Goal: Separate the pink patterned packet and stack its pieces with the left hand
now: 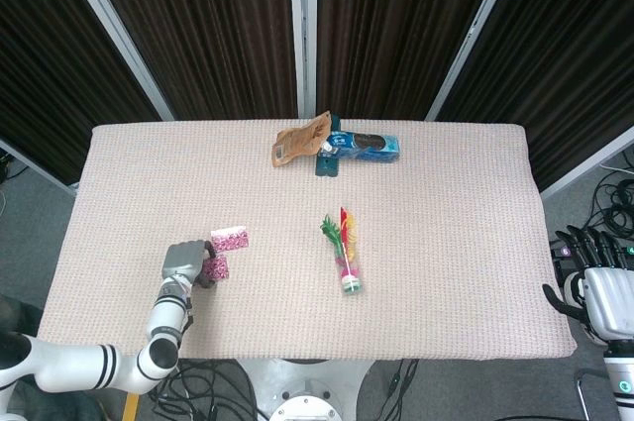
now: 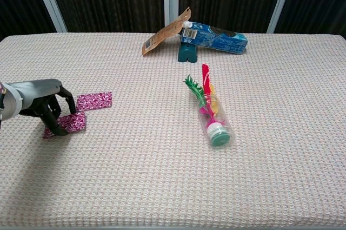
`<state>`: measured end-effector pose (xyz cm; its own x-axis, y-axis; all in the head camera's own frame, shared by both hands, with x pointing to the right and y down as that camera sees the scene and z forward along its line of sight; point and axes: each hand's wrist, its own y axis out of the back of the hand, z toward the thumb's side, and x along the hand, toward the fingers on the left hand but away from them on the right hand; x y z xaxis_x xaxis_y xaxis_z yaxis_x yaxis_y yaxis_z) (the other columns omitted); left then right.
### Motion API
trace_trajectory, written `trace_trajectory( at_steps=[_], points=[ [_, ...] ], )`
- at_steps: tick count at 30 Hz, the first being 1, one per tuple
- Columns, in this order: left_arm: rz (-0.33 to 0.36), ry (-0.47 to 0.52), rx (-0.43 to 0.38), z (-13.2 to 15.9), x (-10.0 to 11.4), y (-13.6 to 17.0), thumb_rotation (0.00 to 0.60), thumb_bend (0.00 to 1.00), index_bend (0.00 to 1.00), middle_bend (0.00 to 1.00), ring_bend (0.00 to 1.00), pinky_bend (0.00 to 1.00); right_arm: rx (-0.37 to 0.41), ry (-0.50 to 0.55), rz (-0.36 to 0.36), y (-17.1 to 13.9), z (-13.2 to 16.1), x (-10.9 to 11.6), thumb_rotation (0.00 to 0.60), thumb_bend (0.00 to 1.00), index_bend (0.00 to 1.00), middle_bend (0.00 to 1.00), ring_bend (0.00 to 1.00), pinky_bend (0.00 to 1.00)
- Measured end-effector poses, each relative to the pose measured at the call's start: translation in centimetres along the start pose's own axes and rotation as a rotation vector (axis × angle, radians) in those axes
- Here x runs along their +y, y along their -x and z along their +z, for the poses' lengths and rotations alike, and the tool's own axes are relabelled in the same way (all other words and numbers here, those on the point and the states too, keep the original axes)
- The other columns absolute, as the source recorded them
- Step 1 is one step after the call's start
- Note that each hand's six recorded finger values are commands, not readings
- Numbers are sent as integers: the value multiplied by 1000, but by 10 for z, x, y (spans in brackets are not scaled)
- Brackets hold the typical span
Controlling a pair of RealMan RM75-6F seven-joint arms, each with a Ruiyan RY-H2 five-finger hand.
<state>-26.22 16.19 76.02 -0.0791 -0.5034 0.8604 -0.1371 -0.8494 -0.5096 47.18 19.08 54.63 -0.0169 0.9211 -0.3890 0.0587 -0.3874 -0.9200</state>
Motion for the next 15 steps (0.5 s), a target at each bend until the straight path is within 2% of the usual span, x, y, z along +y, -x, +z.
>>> trace_trajectory(
  at_steps=[15],
  points=[
    [1, -40, -18, -1, 0, -1, 600, 264, 409, 873, 903, 943, -6, -1, -2, -1, -1, 0, 523, 195, 130, 92, 0, 0]
  ],
)
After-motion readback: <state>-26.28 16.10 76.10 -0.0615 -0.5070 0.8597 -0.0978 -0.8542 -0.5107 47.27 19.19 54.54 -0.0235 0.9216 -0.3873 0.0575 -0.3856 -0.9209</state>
